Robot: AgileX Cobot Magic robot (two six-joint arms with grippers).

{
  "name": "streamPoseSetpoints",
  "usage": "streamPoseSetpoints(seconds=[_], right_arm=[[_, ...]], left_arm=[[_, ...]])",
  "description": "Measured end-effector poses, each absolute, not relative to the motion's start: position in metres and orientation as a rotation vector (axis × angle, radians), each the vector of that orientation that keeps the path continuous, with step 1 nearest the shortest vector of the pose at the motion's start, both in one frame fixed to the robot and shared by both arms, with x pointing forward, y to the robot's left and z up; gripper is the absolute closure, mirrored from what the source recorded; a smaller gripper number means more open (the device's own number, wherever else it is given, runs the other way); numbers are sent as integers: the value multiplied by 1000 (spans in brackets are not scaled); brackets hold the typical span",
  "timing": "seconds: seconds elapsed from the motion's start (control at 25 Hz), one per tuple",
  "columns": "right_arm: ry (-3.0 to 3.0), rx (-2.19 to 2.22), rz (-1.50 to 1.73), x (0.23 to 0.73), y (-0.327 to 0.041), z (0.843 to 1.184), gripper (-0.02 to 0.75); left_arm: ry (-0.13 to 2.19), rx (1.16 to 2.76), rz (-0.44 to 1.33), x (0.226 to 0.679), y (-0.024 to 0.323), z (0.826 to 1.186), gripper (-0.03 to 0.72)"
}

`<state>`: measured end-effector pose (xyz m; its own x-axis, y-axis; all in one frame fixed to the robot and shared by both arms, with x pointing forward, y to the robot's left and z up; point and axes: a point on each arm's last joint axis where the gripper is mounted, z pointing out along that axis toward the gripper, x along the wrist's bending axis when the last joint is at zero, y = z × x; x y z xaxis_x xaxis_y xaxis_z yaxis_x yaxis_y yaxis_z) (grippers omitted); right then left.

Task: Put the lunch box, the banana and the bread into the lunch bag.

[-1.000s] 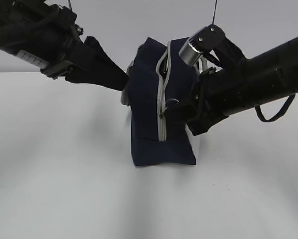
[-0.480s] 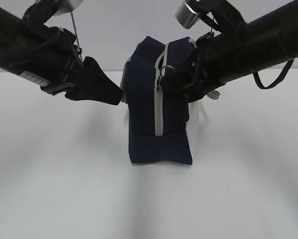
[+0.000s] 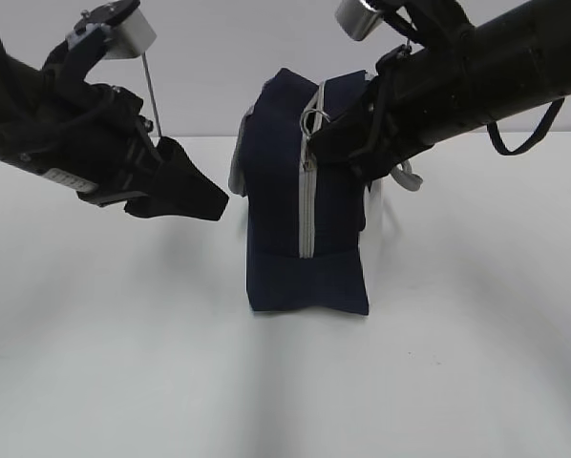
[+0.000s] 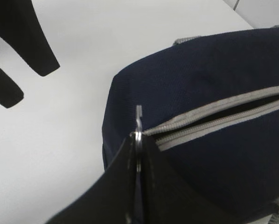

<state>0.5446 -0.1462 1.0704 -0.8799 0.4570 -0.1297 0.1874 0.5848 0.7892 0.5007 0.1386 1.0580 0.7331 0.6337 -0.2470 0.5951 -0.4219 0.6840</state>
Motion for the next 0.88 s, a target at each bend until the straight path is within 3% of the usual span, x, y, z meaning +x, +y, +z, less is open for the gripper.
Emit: streamPoseSetpoints(seconds=[0.72,0.88], right_arm=[[2499,524,1187,545,-146,1070,754],[2499,524,1187,545,-146,1070,754]], left_arm=[[888,2135,78,500,138,1060,365],[803,2147,75,499,135,1054,288]])
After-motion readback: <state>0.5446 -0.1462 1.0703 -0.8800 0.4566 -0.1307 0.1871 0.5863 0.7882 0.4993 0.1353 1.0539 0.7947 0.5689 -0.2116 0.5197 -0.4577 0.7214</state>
